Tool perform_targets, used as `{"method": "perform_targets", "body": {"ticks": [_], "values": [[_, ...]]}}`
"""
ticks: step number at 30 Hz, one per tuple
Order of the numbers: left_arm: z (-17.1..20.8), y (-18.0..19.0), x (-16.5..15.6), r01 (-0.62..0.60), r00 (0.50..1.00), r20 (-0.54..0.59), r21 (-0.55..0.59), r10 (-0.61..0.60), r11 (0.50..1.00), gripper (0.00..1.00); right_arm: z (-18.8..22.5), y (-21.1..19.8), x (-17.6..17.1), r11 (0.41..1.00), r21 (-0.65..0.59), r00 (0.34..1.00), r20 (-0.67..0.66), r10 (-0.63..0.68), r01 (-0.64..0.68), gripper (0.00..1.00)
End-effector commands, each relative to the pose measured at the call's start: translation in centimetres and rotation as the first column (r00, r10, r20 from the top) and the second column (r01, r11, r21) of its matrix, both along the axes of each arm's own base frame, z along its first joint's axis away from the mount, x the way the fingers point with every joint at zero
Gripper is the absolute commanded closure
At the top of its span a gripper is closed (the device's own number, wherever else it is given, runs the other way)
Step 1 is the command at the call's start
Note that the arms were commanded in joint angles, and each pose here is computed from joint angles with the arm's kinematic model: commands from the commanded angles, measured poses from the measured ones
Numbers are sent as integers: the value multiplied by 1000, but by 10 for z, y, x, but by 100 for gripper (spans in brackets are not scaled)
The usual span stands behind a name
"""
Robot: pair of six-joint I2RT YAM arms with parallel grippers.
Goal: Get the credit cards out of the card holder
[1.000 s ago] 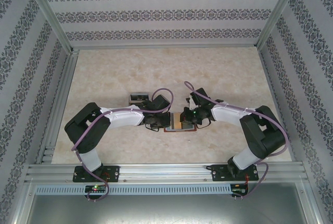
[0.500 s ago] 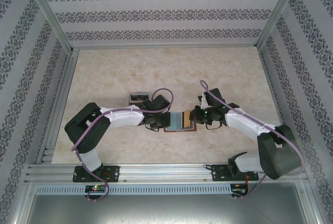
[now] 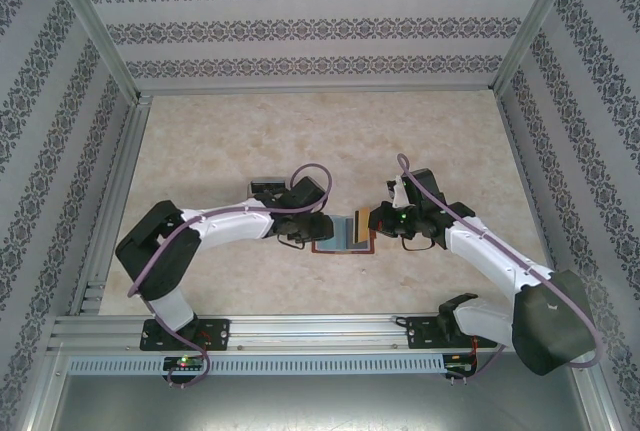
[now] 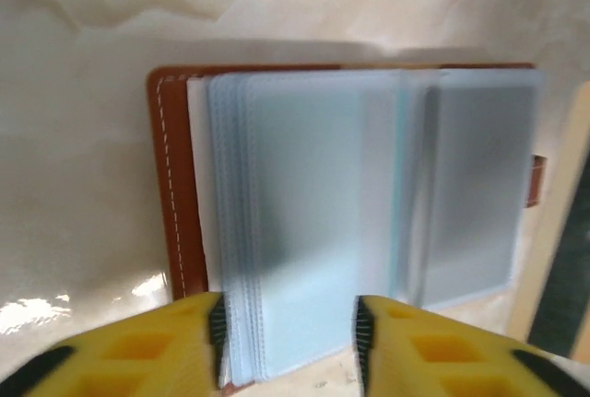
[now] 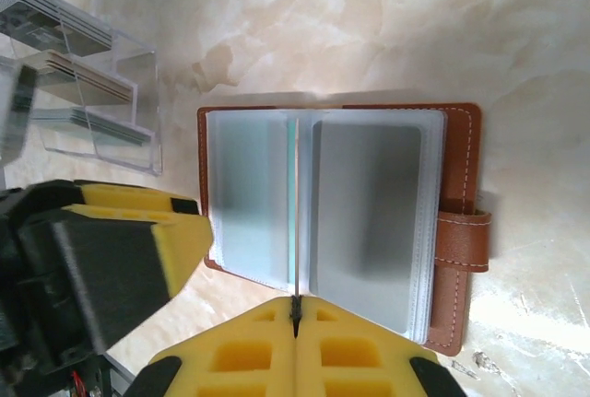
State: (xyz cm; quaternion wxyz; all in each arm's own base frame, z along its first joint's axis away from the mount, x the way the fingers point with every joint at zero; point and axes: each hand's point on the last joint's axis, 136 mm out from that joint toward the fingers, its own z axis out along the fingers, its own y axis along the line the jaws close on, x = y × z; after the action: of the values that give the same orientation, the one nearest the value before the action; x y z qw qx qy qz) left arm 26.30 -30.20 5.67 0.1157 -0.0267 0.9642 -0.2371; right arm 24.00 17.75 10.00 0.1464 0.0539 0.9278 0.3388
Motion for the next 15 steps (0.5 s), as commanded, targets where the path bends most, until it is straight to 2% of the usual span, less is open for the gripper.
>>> {"method": "perform_targets", "body": {"ticks": [1, 5, 7, 12, 15], "values": [[42, 17, 16, -51, 995, 89, 22, 49, 998, 44, 26, 6, 7, 999, 24, 996, 77, 41, -43, 100], [76, 57, 26, -185, 969, 177, 65, 171, 980, 15, 48, 17, 16, 994, 0, 983, 151, 106, -107, 100], [98, 84, 29, -265, 941, 242, 84, 238, 961, 0, 57, 27, 20, 986, -44, 969, 184, 168, -162, 100], [140, 155, 19, -466, 845, 354, 121, 400, 877, 1, 76, 57, 33, 938, -176, 911, 239, 336, -300, 100], [159, 187, 7, -535, 792, 409, 104, 454, 839, 1, 82, 75, 41, 894, -263, 864, 265, 429, -363, 100]]}}
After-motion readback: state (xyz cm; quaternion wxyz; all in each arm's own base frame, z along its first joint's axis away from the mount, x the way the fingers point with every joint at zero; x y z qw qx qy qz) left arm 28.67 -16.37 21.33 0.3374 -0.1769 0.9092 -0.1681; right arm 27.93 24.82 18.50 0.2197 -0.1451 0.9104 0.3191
